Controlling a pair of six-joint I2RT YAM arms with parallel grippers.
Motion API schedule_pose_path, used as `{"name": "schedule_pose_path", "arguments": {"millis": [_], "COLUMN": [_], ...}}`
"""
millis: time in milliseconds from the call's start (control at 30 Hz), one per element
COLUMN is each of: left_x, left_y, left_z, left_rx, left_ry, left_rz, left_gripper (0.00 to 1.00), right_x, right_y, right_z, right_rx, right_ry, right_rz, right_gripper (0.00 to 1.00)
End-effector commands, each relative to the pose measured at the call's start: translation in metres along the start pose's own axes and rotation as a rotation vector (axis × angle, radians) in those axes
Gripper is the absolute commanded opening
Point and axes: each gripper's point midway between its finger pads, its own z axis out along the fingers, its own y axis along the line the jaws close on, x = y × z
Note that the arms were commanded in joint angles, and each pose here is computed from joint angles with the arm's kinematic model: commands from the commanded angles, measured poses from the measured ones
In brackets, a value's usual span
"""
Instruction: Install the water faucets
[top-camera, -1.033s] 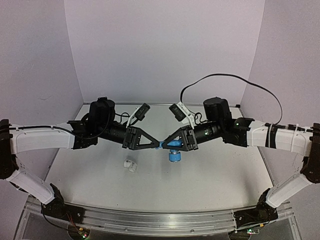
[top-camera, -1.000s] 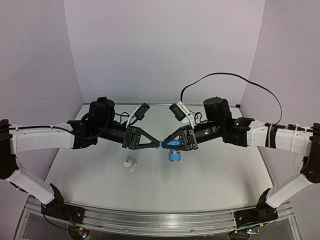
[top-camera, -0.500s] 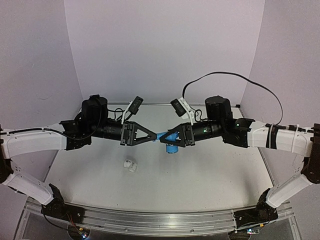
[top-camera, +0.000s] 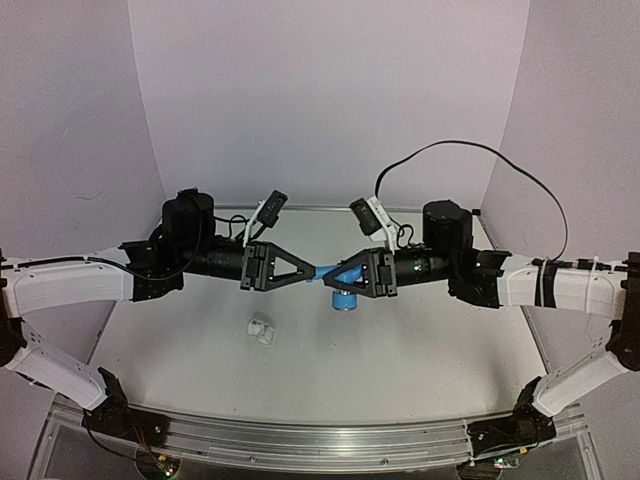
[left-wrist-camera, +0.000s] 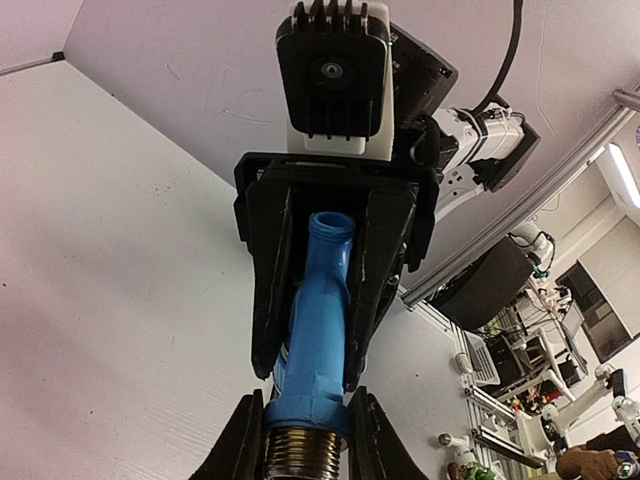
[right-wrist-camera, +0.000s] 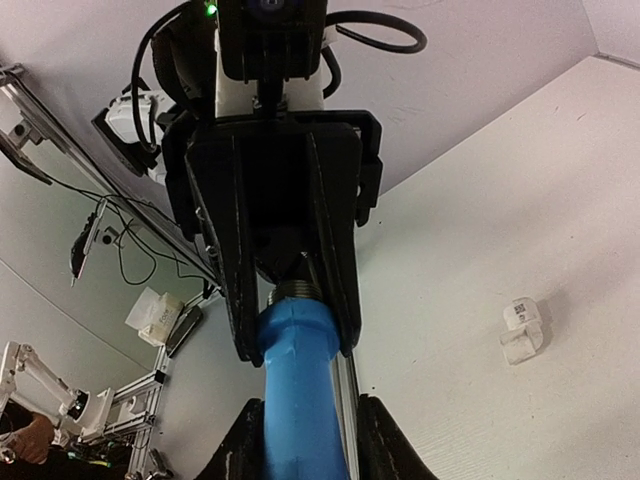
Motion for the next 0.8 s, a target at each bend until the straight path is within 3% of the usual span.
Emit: {"name": "schedule_pose_path", "arguments": {"millis": [0,33,67,167,233,367,433,533,767], "left_x": [-0.026,-0.027,-0.028,-0.025,-0.013,0.028,0.053,0.079,0.111], "left_y": [-0.002,0.006,0.015,0.056,0.092,0.146,0.162,0.168,0.186], "left_z": [-0.005,-0.008,-0.013,-0.03,-0.047,-0.086,-0.101,-0.1,-0.088], "left_rx": [-0.034,-0.074,-0.122,-0.311,-0.481,-0.794,-0.927,-1.001,-1.048], "left_ry": [-0.099,-0.115,-0.133,-0.161,-0.153,-0.093,-0.032,0.059,0.177], "left_rz": [0.049,0.033,0.009,-0.101,-0.209,-0.39,-0.467,-0.551,-0.617], "left_gripper": [0.33,0.54,0.64,0.86,0.94,0.95,0.91,0.83,0.9], "right_x": [-0.03,-0.03,-0.026,-0.007,0.006,0.025,0.033,0.041,0.039], "right_y": [0.001,-0.01,-0.024,-0.071,-0.098,-0.126,-0.136,-0.142,-0.135], "right_z": [-0.017,-0.02,-0.022,-0.037,-0.054,-0.088,-0.105,-0.114,-0.096], "right_rx": [0.091,0.157,0.231,0.497,0.67,0.908,1.008,1.051,0.959], "right_ry": [-0.157,-0.163,-0.15,-0.086,-0.047,0.019,0.035,0.049,0.073], "right_rz": [-0.031,-0.02,0.001,0.02,0.019,-0.004,-0.013,-0.022,-0.034], "right_gripper": [0.0,0.0,0.0,0.0,0.0,0.0,0.0,0.0,0.0]}}
